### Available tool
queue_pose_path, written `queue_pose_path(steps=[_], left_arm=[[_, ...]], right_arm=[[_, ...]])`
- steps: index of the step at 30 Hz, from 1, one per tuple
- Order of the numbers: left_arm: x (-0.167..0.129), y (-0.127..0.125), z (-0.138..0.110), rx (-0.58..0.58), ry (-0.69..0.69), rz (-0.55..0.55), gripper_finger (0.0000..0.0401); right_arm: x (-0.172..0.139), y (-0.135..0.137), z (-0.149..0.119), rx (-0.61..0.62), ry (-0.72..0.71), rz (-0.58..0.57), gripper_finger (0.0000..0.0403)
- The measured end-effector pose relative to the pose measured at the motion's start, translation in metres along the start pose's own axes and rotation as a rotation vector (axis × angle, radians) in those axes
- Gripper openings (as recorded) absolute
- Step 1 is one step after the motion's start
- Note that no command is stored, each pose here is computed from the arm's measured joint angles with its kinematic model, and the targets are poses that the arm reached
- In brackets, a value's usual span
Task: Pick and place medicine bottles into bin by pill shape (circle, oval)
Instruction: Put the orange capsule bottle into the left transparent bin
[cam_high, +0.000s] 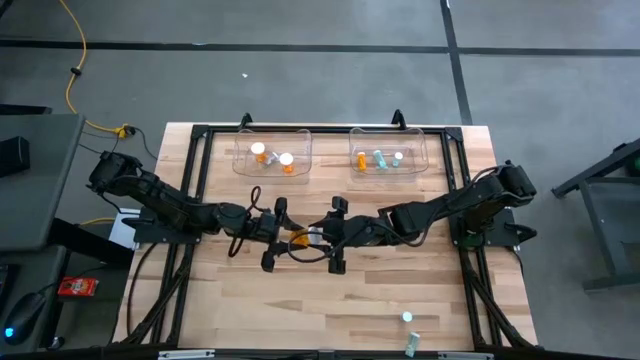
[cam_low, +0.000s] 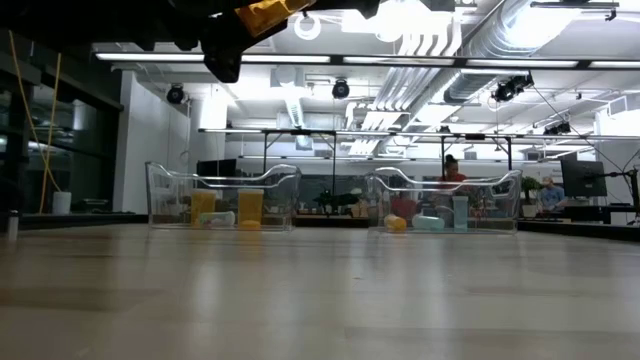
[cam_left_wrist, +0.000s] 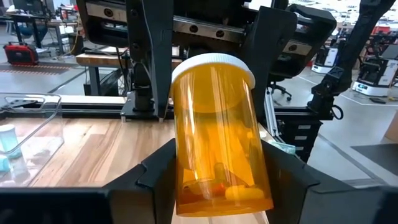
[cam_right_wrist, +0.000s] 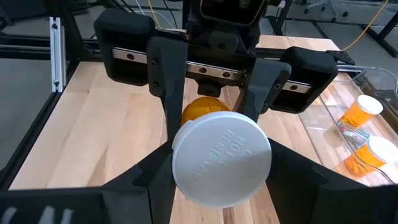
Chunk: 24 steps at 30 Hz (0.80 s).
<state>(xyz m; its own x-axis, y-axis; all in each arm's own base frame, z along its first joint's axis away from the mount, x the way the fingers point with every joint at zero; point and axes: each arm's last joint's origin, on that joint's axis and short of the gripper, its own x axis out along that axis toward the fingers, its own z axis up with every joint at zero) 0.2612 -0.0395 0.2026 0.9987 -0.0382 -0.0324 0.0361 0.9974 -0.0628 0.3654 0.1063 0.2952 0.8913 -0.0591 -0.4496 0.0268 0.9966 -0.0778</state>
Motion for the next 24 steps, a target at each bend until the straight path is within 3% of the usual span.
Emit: queue_pose_path(steps=[9,16,20,24], left_arm=[[0.0,0.0,0.0,0.0,-0.001,0.015,0.0167],[0.0,0.001,0.0,0.004,0.002,0.027,0.0167],[-0.001,0.003,-0.001,0.015,0.017,0.103,0.0167],[-0.007,0.007,0.001,0.036,0.056,0.216,0.0167]], right_arm=[[0.0,0.0,0.0,0.011,-0.004,-0.002,0.0193],[-0.011,-0.002,0.007,-0.013,-0.028,-0.001,0.0256],[-0.029,-0.009,0.015,-0.053,-0.042,-0.039,0.029],[-0.054,-0.015,0.021,-0.062,-0.031,-0.098,0.0298]])
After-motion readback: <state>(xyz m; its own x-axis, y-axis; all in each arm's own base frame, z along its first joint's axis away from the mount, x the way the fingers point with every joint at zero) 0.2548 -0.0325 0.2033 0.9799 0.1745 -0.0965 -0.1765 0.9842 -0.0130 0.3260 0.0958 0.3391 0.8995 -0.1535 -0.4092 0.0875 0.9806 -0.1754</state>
